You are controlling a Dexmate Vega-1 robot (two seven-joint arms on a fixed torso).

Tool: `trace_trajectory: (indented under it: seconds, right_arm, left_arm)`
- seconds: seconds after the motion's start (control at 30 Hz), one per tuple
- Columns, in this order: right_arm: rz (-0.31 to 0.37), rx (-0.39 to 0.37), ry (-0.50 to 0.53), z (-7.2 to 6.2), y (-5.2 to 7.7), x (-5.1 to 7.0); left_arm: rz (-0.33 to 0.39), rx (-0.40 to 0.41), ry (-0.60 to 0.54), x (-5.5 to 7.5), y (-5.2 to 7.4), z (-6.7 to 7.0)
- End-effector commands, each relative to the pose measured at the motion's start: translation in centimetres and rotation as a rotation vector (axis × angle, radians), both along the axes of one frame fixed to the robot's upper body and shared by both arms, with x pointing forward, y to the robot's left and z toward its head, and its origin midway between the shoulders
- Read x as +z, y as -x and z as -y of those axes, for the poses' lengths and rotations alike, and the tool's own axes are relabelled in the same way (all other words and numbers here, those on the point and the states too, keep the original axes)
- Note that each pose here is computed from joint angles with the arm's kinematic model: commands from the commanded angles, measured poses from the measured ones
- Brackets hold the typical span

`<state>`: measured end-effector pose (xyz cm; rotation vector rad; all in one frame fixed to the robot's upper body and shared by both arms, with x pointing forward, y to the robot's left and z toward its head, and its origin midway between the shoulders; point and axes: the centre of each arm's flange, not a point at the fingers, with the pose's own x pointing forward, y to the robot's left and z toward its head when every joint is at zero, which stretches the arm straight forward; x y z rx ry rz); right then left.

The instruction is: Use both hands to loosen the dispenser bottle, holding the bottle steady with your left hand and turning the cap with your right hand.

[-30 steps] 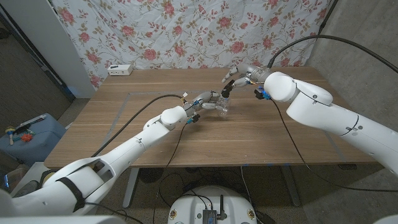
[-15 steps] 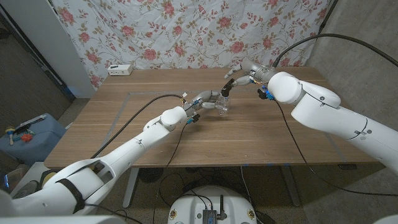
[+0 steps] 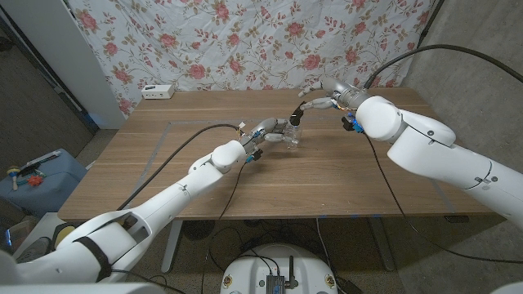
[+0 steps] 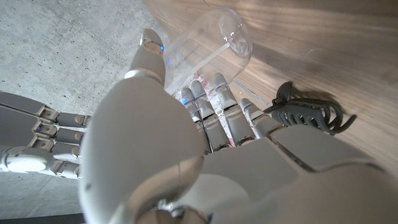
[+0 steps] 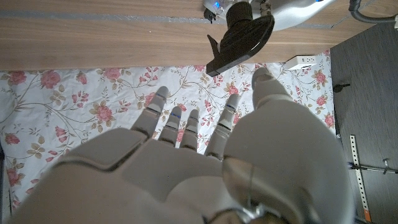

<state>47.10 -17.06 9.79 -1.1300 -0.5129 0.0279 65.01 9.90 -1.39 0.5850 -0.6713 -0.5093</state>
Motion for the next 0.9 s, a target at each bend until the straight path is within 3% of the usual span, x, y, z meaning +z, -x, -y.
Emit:
trace_trajectory:
  seconds: [0.03,0.9]
  right_arm:
    - [-0.001,-0.023,-0.029,0.0,-0.1,-0.6]
    - [-0.024,-0.166,-0.086,-0.7,0.4,-1.8]
  left_arm:
    - [0.030,0.043,0.027,-0.2,0.4,0.1]
    - [0.122,0.125,0.027,-0.1,1.2,1.4]
